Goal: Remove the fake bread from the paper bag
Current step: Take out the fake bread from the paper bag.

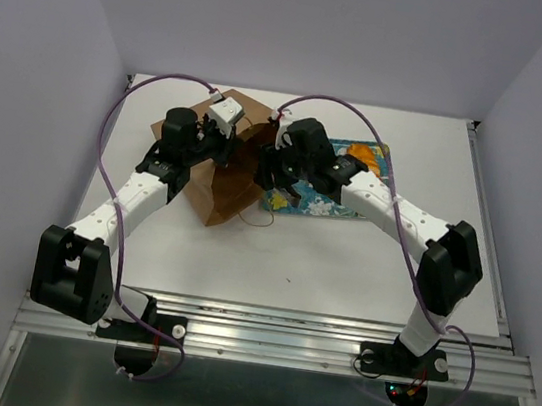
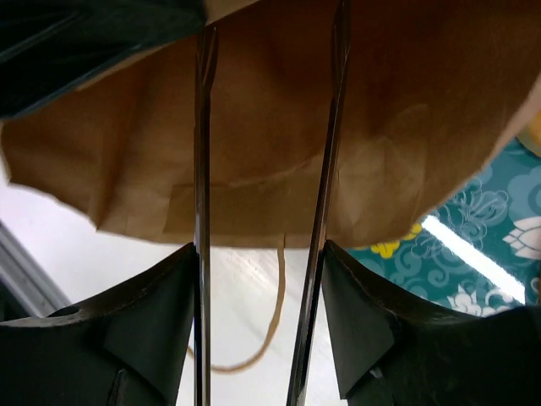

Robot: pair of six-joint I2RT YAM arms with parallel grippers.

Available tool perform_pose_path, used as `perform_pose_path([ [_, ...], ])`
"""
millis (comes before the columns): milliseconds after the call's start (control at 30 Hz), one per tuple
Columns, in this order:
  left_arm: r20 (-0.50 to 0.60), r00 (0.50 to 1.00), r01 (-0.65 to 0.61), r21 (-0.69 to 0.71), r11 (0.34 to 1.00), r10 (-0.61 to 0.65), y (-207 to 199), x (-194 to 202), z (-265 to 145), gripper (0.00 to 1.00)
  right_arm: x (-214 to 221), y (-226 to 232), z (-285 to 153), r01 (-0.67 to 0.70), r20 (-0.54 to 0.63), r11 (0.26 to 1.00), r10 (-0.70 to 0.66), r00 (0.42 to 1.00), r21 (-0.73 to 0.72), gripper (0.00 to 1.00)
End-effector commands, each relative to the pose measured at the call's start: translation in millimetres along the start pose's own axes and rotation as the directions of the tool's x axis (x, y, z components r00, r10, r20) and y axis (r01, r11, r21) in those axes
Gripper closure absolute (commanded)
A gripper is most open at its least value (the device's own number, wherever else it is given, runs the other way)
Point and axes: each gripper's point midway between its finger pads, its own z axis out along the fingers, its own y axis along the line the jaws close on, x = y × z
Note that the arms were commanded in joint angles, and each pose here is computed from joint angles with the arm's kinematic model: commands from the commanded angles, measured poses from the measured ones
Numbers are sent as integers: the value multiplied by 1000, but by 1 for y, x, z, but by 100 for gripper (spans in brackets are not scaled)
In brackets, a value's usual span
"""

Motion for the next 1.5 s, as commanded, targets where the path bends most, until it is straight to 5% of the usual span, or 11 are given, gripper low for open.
perform_pose_path([
  [0, 119, 993, 13, -29, 999, -10, 5, -43, -3, 100, -39, -5, 21, -45, 148, 994, 30, 989, 102, 37],
  [333, 153, 985, 87, -50, 995, -78, 10, -52, 0, 100, -47, 23, 68, -203, 216, 974, 221, 951, -103, 37],
  [667, 167, 980, 107, -9, 994, -104, 2, -57, 1, 100, -42, 20, 117, -282, 220, 949, 309, 925, -143, 37],
  [967, 176, 981, 79, 53, 995, -87, -8, -59, 0, 100, -11, 37, 150, -171, 164, 950, 218, 962, -260, 37],
  [1267, 187, 980, 29, 220, 975, -71, -36, -64, -1, 100, 20, 23, 192, -78, 133, 982, 102, 986, -173, 36],
  [1467, 181, 982, 10, 238, 971, -54, -39, -58, 0, 100, 24, 38, 194, -2, 142, 969, 38, 989, -245, 39],
])
